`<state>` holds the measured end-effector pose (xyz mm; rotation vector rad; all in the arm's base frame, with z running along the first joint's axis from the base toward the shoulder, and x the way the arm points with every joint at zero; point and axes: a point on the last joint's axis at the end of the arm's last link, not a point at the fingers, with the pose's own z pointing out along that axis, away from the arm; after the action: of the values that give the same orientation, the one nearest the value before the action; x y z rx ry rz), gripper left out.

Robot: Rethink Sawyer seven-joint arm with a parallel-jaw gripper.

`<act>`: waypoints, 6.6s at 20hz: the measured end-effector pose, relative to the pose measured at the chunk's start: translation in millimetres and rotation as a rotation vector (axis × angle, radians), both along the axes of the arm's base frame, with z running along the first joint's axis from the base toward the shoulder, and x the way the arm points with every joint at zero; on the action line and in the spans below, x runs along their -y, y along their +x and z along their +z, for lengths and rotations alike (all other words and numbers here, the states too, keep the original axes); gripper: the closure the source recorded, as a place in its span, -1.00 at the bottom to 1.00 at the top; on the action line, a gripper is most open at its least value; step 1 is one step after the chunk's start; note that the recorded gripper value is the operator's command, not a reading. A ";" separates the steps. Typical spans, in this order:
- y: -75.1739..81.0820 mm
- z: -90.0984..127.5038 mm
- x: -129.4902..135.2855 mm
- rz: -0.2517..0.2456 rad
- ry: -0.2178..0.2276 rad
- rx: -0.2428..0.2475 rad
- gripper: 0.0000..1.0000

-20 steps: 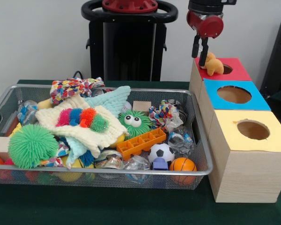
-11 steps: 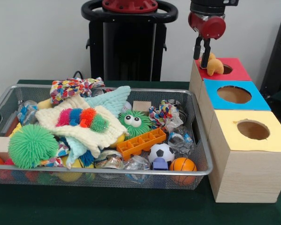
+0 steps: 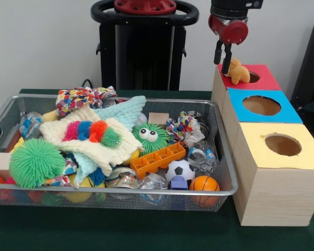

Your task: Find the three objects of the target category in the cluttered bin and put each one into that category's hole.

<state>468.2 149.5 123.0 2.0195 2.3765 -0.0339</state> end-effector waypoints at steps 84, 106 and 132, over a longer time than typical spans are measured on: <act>-8.2 -9.7 -34.6 0.084 -0.036 0.060 -1.00; -11.1 -8.8 -49.0 0.093 -0.029 0.064 -1.00; -10.1 -7.9 -53.8 0.080 -0.023 0.067 -1.00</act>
<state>458.1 203.2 115.1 1.8837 2.4017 0.0069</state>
